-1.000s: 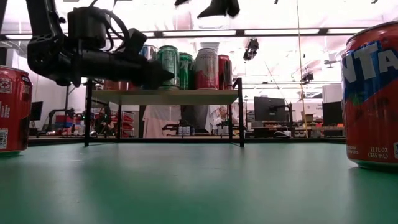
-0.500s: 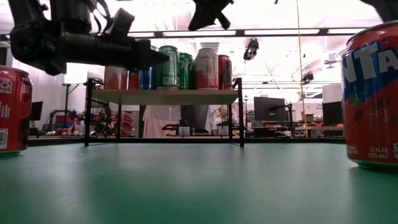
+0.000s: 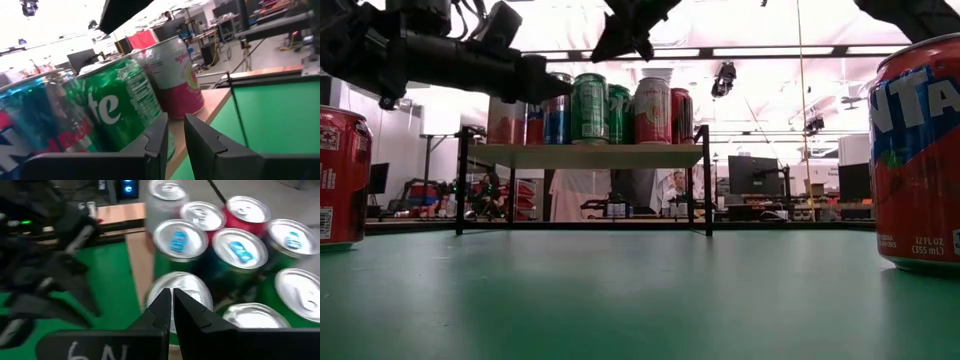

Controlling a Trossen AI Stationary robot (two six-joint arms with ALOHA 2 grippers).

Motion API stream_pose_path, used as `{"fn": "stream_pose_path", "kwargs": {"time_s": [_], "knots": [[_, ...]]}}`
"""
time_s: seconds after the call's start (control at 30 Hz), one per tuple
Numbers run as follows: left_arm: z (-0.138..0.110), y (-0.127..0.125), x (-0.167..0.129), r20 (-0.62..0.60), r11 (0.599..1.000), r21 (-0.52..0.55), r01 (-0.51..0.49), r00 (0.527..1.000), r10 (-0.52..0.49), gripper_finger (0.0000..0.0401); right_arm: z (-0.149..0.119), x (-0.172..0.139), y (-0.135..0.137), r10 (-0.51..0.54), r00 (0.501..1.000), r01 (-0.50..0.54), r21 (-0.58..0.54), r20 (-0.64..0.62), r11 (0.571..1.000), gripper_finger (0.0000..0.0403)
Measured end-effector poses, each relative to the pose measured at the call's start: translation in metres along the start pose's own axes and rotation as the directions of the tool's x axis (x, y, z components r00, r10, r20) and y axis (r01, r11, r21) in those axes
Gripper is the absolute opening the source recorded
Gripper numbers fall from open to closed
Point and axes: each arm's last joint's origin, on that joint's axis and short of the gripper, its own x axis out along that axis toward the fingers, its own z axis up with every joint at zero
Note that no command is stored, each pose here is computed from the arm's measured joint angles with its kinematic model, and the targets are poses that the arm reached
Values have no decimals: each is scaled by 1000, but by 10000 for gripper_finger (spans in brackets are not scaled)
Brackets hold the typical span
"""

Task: Place canned beverage on shelf
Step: Put the orange can on the shelf

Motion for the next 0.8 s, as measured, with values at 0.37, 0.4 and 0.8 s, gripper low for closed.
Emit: {"fn": "stream_pose_path", "kwargs": {"time_s": [0.37,0.4,0.8], "knots": [[7,4,-4,11,999,18,-34,999,33,47,-11,15,9,15,997,-17,-38,-72,999,9],[9,5,-5,19,999,16,-35,999,35,47,-11,16,8,14,997,-17,-42,-75,999,9],[38,26,-21,119,996,-12,-92,989,93,47,-14,3,8,11,991,-20,-66,-134,998,9]]}}
